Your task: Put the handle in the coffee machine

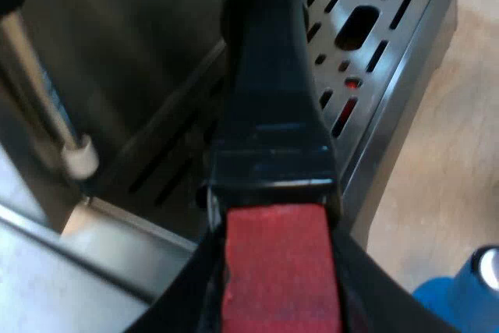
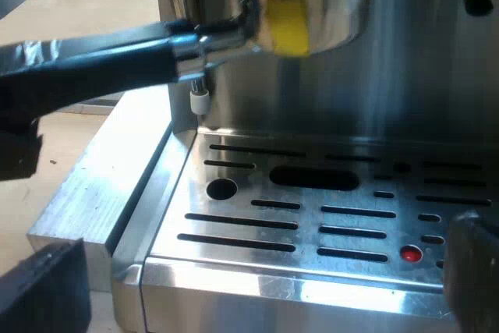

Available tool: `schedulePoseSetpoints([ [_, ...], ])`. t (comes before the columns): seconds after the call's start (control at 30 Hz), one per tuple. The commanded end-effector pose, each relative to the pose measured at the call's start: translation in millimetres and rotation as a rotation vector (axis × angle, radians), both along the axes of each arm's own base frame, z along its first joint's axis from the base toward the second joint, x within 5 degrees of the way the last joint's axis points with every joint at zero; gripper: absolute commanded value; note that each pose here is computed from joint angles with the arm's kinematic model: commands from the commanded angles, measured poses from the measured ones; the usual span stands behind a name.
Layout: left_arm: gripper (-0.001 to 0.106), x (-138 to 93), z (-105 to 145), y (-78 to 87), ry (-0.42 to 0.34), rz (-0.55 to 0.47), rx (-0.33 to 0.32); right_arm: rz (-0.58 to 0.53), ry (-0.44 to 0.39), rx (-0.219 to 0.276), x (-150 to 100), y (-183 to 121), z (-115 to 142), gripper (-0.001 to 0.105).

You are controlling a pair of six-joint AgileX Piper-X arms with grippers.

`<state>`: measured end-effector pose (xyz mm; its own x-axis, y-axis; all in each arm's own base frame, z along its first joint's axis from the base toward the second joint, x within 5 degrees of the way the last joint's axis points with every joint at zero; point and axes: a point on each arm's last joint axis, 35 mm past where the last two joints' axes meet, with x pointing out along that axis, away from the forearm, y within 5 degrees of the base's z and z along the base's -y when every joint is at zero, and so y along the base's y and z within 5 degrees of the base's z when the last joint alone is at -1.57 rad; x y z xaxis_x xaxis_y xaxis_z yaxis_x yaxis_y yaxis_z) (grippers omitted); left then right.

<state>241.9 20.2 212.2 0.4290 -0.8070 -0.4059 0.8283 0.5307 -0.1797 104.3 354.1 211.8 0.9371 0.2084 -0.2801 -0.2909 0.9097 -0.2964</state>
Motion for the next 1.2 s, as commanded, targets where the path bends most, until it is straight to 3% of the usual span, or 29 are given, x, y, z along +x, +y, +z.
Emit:
schedulePoseSetpoints([
  [0.03,0.000,3.8,9.9,-7.3,-0.032,-0.050,-0.050,-0.012,-0.013,0.009,1.5,0.3,1.0,0.093],
  [0.67,0.000,5.6,8.0,-8.8,-0.022,-0.016,0.016,-0.002,-0.098,0.024,8.4,12.7,2.2,0.093],
  [1.2,0.000,13.2,15.3,-6.7,-0.034,0.028,-0.015,-0.002,-0.099,0.030,8.4,12.9,2.7,0.093],
])
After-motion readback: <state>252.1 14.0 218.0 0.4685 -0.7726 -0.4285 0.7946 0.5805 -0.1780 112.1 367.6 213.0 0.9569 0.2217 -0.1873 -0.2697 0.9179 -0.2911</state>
